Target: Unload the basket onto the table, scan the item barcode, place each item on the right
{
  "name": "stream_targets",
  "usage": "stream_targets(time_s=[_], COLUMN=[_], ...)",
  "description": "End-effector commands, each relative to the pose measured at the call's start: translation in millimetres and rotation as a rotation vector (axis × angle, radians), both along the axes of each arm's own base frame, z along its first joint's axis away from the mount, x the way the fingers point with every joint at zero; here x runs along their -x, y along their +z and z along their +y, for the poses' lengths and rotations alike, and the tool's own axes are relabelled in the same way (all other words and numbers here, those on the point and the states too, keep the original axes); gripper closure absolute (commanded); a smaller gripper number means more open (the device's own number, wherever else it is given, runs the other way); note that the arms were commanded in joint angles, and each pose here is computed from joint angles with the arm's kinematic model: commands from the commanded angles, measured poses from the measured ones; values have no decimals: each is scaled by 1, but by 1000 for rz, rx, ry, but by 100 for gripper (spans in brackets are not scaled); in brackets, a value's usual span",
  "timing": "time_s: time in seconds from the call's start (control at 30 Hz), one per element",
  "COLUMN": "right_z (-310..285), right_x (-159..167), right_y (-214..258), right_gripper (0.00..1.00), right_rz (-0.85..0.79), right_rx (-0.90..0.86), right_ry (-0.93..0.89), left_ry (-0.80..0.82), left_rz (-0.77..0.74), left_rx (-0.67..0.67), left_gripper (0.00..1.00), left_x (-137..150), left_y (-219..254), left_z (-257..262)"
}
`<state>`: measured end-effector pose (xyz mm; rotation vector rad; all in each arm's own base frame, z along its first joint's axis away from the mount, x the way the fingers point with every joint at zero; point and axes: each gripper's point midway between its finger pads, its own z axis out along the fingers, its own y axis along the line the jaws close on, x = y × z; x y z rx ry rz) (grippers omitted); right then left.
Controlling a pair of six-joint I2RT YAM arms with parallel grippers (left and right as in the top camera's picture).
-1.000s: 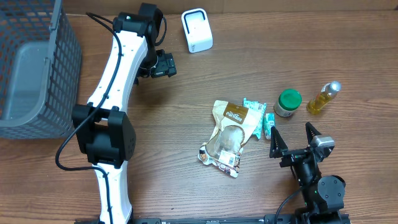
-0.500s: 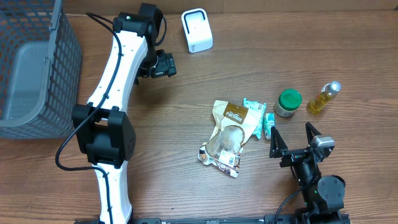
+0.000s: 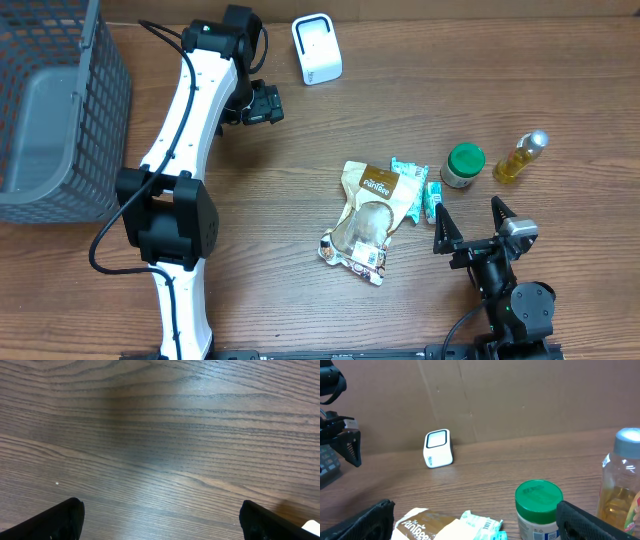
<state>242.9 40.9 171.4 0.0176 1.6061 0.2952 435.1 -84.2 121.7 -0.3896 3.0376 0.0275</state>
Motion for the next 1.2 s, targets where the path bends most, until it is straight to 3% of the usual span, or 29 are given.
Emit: stream_targets(time_s=[0.0, 0.43, 0.63, 0.93, 1.17], right_z=[-2, -2, -2, -2, -2], right_x=[-1, -1, -1, -1, -1], right_y=[-2, -2, -2, -2, -2], right_gripper=[0, 0, 0, 0, 0], right_rz=[-5, -5, -5, -5, -5], right_rx=[7, 7, 7, 7, 7], right_ry=[-12, -12, -12, -12, -12], left_ry=[-19, -42, -5, -4, -6], left_rz=[-100, -338, -389, -381, -335], left_rx=[4, 54, -84, -93, -113], left_gripper=[0, 0, 0, 0, 1], left_x=[0, 26, 25, 27, 45], left_y=[40, 141, 152, 150, 140], left_z=[-1, -6, 20, 22, 28])
